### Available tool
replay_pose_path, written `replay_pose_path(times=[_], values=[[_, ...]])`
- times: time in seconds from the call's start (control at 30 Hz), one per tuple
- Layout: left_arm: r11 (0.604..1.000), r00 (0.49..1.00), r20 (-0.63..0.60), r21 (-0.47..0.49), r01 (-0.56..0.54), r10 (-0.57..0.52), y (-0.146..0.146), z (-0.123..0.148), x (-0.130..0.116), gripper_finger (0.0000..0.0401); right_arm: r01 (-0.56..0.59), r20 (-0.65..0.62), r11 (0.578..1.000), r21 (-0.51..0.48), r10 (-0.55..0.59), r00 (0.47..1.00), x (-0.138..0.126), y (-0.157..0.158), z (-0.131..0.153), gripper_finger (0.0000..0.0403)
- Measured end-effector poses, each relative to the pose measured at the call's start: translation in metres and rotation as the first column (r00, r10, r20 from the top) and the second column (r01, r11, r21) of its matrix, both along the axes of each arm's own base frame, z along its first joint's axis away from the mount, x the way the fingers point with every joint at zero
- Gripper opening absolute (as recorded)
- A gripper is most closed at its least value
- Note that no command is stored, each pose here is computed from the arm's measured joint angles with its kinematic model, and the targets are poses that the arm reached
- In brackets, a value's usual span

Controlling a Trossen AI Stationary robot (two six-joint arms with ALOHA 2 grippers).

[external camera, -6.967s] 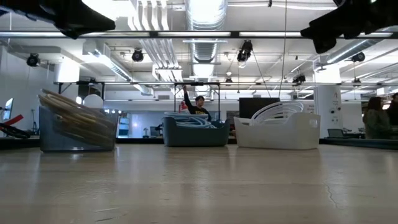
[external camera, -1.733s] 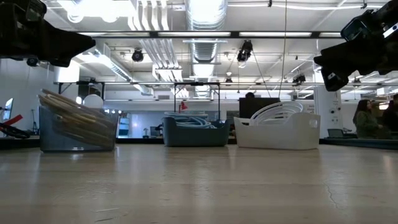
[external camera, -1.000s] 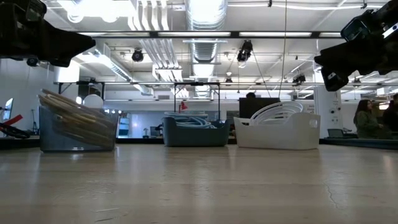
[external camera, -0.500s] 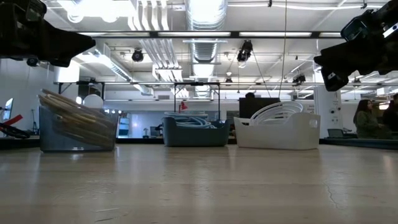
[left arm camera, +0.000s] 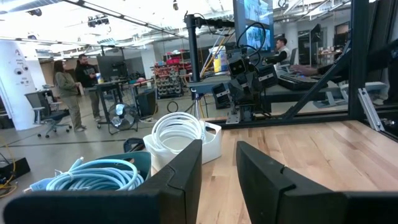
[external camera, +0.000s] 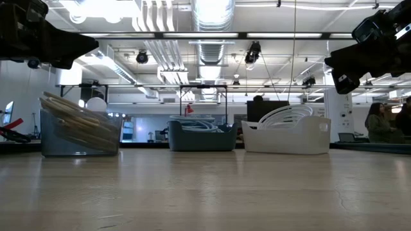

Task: Sort HDMI cables
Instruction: Return to Home Position

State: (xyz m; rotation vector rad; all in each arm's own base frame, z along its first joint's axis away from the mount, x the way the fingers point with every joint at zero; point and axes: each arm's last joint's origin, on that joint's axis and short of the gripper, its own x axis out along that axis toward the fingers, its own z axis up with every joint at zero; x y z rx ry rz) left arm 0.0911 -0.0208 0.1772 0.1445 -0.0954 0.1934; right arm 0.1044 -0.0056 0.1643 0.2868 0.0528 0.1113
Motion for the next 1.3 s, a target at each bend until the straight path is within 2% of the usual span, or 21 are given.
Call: replay_pose_path(times=[0.43,0.97,1.3], values=[[1.000,1.000,0.000,0.000,0.000,0.000,0.0000,0.0000,0.0000,0.0103,0.000,0.000,1.000,0.000,0.000,1.000,0.0000,0.0000,0.0000,0.0091],[1.000,1.000,0.000,0.000,0.000,0.000,0.0000,0.0000,0.0000,0.0103,0.000,0.000,1.000,0.000,0.000,1.000,0.0000,0.0000,0.0000,0.0068],[1.000,1.000,0.000,0.000,0.000,0.000,0.0000,0.0000,0.0000,0.0103,0.000,0.000,1.000,0.000,0.000,1.000,0.0000,0.0000,0.0000,0.0082]])
